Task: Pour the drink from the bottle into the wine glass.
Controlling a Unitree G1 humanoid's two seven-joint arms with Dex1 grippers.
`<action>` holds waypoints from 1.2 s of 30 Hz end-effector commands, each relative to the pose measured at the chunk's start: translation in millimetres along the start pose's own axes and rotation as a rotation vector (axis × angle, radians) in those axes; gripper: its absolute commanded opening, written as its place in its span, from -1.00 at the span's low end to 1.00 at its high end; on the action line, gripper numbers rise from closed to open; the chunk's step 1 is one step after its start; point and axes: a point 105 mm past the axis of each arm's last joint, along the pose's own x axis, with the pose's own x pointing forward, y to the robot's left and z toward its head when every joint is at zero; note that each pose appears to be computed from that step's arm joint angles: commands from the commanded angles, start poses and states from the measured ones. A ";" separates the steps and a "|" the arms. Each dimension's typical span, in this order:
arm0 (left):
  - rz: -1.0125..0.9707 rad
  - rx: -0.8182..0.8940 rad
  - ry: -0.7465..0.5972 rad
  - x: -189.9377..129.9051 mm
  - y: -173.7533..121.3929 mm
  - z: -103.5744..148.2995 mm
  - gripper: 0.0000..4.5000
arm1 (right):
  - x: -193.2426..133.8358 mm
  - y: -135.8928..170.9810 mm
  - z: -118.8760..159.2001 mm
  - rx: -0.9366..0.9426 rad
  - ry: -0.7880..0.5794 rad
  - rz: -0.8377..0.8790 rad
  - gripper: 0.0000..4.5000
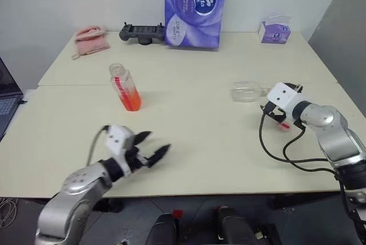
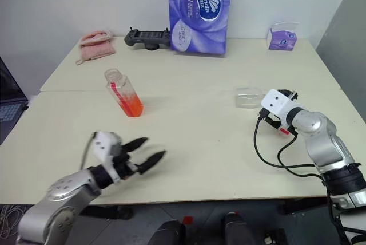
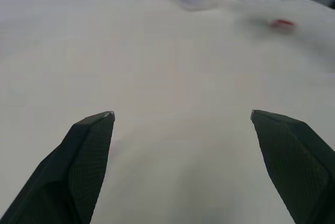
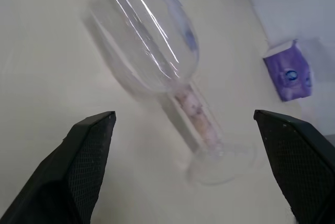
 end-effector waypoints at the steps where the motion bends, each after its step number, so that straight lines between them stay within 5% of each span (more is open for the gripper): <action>1: -0.085 0.033 -0.032 18.3 -12.8 16.6 0.98 | 13.1 -12.6 4.0 -0.117 -0.003 -0.055 1.00; 13: -0.150 0.089 -0.055 45.8 -19.6 29.5 0.98 | 69.6 1.1 -10.1 -0.207 0.141 0.007 1.00; 17: -0.106 0.105 -0.061 41.7 -12.1 30.9 1.00 | 76.2 4.1 -8.2 -0.223 0.157 0.011 0.60; 26: -0.004 0.079 -0.100 33.4 6.9 28.6 1.00 | 78.4 14.2 9.1 -0.281 0.067 0.028 -0.78; 30: 0.021 0.062 -0.104 25.2 10.2 25.0 1.00 | 67.1 1.6 34.0 -0.188 -0.049 -0.050 -0.86; 36: 0.083 0.047 -0.111 4.2 18.6 21.4 1.00 | 35.9 -13.2 105.4 0.344 -0.322 -0.164 -0.86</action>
